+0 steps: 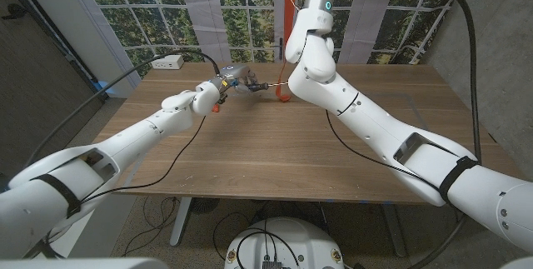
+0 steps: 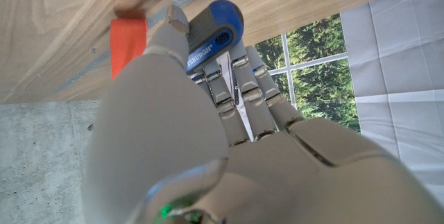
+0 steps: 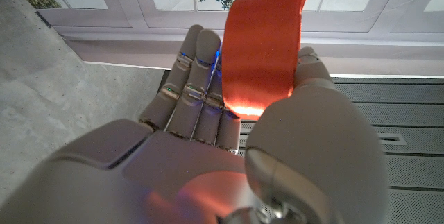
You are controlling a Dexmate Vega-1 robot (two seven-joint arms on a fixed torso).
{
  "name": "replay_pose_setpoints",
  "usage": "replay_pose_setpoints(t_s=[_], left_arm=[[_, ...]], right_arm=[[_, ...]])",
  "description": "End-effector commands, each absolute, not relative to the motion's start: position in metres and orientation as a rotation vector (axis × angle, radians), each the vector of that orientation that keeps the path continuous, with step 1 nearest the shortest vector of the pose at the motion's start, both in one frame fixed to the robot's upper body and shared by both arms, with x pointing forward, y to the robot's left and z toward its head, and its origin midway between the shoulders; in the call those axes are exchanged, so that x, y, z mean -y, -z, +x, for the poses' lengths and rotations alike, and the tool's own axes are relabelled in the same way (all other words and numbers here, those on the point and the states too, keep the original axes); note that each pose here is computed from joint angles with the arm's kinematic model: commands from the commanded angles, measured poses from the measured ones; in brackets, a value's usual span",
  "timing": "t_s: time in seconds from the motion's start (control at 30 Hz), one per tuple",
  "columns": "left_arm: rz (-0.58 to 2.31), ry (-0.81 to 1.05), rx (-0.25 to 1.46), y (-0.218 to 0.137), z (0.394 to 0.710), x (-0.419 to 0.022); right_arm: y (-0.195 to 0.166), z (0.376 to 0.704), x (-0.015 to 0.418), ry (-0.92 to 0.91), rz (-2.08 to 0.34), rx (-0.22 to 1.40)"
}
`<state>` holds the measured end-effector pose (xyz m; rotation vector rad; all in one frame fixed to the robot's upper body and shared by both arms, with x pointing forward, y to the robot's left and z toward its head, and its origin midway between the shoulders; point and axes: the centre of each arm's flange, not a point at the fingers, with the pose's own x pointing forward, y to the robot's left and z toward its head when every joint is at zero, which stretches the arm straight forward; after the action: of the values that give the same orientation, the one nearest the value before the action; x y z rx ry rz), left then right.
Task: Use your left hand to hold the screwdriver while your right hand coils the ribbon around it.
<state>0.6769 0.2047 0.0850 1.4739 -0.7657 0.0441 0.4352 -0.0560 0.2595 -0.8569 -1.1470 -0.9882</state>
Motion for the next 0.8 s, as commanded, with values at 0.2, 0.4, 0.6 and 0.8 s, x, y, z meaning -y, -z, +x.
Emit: replay_pose_setpoints(t_s=[0.2, 0.4, 0.6, 0.8], left_arm=[[1.329, -0.197, 0.724, -0.089, 0.679, -0.191], [1.299, -0.224, 0.731, -0.091, 0.676, -0.188], [1.266, -0.222, 0.710, -0.094, 0.677, -0.190], [1.235, -0.239, 0.697, -0.098, 0.678, -0.193]], right_arm=[[-0.241, 0.418, 0.056, 0.991, -0.891, 1.172], [-0.235, 0.410, 0.054, 1.037, -0.916, 1.172], [-0.219, 0.408, 0.062, 1.050, -0.896, 1.136], [-0.200, 0.406, 0.076, 1.048, -0.866, 1.093]])
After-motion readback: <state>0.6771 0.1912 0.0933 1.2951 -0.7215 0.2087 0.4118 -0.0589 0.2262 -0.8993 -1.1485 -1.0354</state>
